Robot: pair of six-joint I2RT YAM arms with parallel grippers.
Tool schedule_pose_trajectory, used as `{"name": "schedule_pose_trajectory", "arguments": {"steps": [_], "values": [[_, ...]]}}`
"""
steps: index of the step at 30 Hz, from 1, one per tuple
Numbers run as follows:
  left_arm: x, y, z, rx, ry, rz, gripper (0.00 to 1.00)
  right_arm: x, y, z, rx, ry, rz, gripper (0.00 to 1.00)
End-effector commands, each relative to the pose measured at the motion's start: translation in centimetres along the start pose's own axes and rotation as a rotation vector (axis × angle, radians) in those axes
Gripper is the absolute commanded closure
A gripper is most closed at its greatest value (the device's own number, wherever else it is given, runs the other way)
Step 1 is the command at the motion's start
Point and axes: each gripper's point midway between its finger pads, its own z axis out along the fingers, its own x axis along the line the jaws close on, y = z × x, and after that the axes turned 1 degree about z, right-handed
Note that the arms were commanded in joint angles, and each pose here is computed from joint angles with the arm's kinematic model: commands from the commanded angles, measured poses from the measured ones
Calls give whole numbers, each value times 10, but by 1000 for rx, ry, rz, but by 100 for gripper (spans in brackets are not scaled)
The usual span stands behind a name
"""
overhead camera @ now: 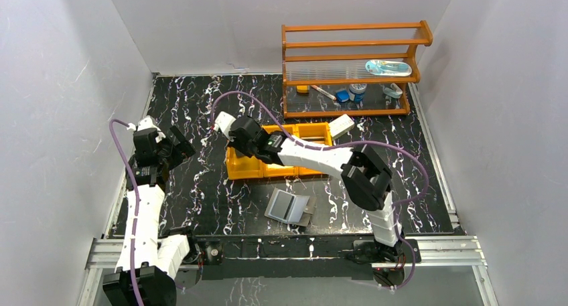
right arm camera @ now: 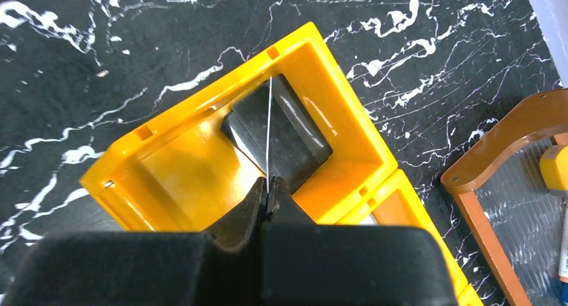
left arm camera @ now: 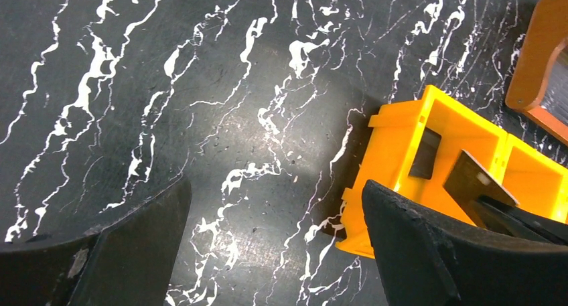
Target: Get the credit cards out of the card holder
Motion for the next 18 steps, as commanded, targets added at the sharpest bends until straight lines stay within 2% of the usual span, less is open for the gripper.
{"name": "schedule_pose_trajectory", "arguments": {"steps": [1, 6, 18], "values": [[-10, -3, 0, 4, -72, -6, 2, -10, 1, 11, 40, -36, -116, 100], [-10, -3, 1, 9, -77, -11, 2, -19, -4, 28, 99, -85, -192, 100], [-8, -3, 1, -2, -64, -22, 2, -45, -1, 38, 100, -219, -352, 94]]}}
